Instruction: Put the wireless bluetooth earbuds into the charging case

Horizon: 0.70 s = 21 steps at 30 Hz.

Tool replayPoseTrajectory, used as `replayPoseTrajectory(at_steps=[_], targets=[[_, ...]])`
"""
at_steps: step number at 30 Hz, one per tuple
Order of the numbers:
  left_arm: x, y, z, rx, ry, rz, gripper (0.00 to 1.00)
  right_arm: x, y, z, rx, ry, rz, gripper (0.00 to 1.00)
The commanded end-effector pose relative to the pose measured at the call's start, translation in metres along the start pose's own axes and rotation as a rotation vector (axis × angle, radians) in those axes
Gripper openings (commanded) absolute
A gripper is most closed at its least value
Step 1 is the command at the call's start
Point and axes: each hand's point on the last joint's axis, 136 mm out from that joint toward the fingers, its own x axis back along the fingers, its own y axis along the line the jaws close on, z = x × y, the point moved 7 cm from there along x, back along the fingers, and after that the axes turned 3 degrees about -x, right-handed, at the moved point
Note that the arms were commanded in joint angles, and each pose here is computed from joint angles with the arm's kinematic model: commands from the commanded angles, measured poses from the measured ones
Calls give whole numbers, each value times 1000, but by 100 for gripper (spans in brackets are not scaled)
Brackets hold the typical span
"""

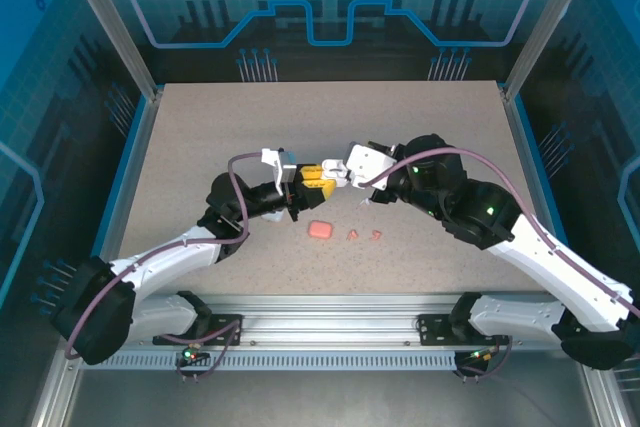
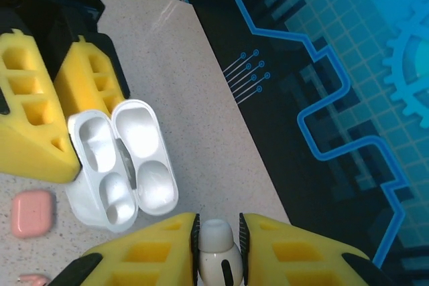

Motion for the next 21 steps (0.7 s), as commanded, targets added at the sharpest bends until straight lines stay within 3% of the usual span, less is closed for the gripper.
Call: replayPoseTrajectory(at_steps=[1, 21], targets=[[-6, -4, -12, -4, -25, 26, 0, 0, -4, -10, 105, -22, 43, 24], [-6, -5, -11, -11, -27, 30, 0, -26, 24, 8, 120, 57, -57, 24]])
